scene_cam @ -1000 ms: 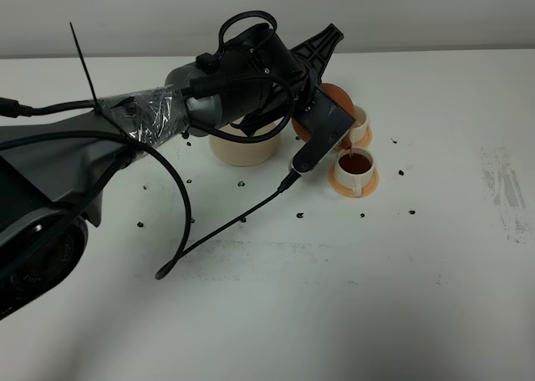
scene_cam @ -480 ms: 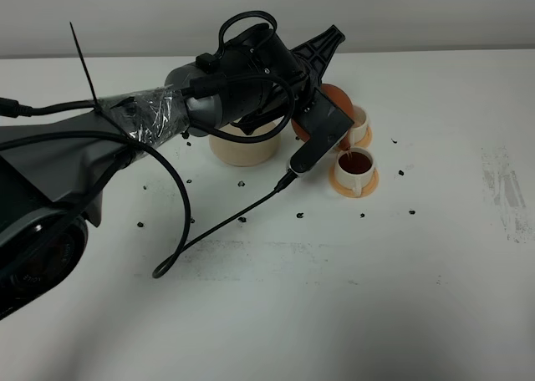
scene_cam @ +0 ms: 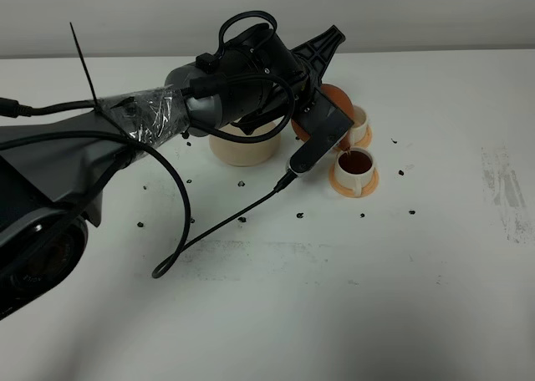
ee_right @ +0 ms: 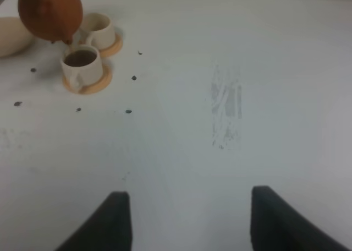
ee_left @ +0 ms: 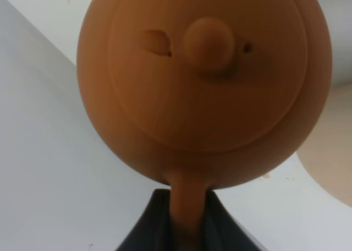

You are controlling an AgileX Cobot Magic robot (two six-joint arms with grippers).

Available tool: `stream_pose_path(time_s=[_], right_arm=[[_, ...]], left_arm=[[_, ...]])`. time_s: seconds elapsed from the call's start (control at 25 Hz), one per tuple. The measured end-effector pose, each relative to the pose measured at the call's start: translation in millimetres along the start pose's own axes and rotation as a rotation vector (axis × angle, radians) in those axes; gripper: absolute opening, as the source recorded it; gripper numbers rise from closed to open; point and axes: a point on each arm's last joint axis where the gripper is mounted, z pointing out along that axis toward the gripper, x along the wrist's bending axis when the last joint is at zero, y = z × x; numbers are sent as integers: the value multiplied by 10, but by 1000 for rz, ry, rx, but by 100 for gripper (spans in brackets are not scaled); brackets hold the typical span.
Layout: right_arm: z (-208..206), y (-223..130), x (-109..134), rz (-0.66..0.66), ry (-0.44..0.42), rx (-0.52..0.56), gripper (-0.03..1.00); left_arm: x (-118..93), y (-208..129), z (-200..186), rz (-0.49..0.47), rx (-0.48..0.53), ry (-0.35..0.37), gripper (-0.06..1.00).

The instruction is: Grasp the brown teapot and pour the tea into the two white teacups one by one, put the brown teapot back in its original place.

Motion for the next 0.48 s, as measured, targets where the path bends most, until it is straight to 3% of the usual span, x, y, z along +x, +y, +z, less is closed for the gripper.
stream_pose_path(time_s=[0.24,0.48], right_arm=[[0,0,0,0,0,0,49],[0,0,0,-1,0,0,49]], left_arm=[[0,2,0,-6,-2,0,12],[-10,25,0,-137,-27,-12,12]])
